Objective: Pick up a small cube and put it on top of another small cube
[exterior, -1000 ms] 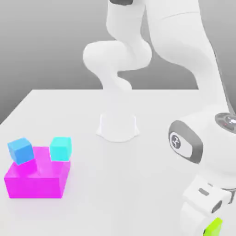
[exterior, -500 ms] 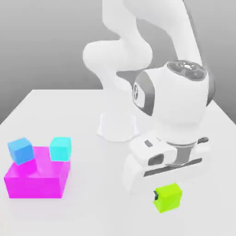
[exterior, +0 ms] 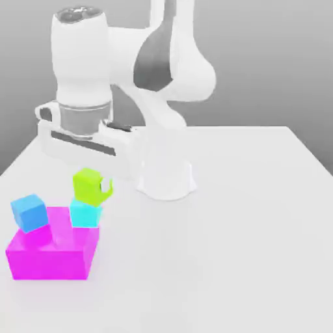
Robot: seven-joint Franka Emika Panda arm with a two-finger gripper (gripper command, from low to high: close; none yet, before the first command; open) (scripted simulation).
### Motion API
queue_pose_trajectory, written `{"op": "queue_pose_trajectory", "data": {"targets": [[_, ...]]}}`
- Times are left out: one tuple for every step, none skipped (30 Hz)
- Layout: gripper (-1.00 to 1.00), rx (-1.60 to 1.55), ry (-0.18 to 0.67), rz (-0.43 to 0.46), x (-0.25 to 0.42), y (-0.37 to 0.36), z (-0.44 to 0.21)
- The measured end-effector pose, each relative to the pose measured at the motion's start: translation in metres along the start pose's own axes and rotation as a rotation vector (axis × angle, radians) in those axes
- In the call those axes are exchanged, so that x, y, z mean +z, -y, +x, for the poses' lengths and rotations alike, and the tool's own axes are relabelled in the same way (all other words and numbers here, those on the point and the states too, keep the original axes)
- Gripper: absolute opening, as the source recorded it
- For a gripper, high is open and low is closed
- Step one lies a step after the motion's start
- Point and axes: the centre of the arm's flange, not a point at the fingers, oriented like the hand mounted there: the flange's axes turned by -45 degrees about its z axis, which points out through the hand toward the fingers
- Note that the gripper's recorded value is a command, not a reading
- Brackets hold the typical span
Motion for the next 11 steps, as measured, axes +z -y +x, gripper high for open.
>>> {"op": "queue_pose_trajectory", "data": {"targets": [[-1.0, 0.055, 0.003, 0.009, -0.001, -0.014, -0.006], [-1.0, 0.104, 0.006, 0.017, 0.0, -0.025, -0.012], [-1.0, 0.129, 0.007, 0.022, 0.006, -0.03, -0.015], [-1.0, 0.141, 0.007, 0.024, 0.015, -0.033, -0.016], [-1.0, 0.147, 0.008, 0.024, 0.025, -0.034, -0.016], [-1.0, 0.15, 0.008, 0.025, 0.035, -0.034, -0.016], [-1.0, 0.151, 0.008, 0.025, 0.046, -0.034, -0.017], [-1.0, 0.152, 0.008, 0.024, 0.056, -0.035, -0.018], [1.0, 0.153, 0.008, 0.023, 0.062, -0.035, -0.019], [1.0, 0.153, 0.007, 0.023, 0.062, -0.035, -0.019], [1.0, 0.153, 0.007, 0.023, 0.062, -0.035, -0.019]]}}
